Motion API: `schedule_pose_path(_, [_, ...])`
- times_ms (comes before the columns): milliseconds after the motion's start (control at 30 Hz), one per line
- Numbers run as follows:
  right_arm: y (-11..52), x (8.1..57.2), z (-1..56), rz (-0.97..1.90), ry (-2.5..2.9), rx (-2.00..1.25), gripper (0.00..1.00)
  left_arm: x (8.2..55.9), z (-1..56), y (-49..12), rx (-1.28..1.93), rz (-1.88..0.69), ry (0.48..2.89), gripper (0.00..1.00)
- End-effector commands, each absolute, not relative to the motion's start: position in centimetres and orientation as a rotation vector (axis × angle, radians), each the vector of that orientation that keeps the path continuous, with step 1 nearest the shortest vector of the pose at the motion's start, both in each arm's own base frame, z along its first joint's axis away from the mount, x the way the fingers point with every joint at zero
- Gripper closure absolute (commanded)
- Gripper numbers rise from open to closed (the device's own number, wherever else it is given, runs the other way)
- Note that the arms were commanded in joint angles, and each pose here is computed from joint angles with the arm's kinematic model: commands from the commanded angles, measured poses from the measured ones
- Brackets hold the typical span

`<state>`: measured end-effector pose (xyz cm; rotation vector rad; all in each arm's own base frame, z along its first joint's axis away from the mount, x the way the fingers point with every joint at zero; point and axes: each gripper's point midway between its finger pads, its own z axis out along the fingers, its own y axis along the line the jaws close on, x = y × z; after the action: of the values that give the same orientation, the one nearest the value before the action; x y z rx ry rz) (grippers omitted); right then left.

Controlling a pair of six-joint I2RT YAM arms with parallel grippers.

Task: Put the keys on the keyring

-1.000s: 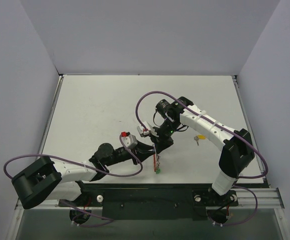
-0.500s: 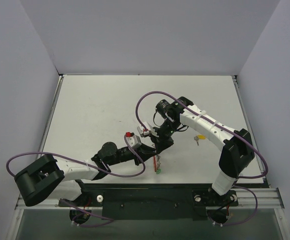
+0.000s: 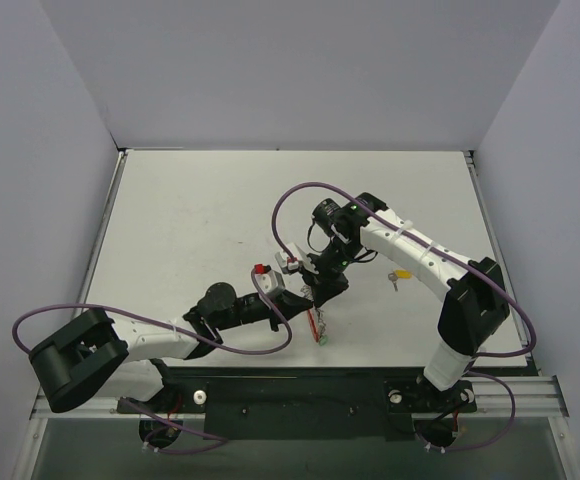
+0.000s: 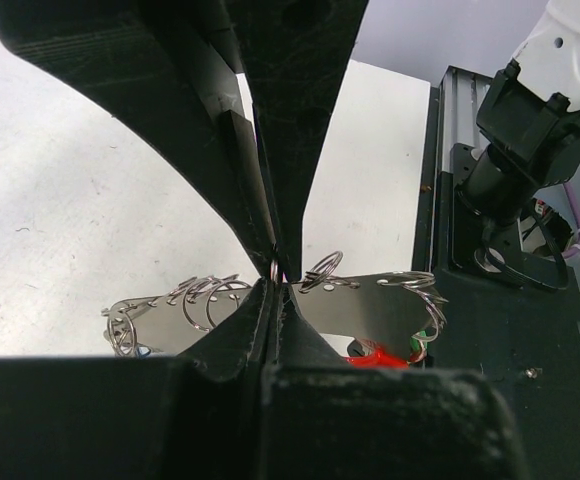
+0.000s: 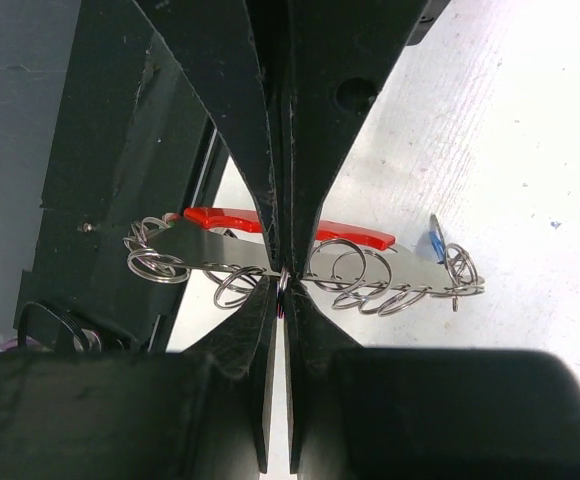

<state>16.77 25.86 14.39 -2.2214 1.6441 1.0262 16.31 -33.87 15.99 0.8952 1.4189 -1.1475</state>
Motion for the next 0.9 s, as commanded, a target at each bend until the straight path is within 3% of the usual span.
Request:
schedule_pose_path(0, [26.1,16.0,15.9,1.089,1.634,-2.196,1.00,16.3,18.5,-34.4,0.880,-1.164,1.328,1.00])
schedule_pose_path(167, [25.8,16.3,16.3,1.105,1.649,-2.153,0.85,16.7,19.0,-33.0,0.813,-1.118,1.306,1.00])
schedule_pose_path(367, [25.7,16.6,16.7,1.150,1.653,-2.094,0.76,16.4,18.7,-32.3,0.800,-1.111,1.306,1.00])
schedule_pose_path(867, [27.0,16.9,15.9,1.210,1.664,-2.029,0.73,16.2,19.5,-32.5,0.761,-1.155,1.276,1.00])
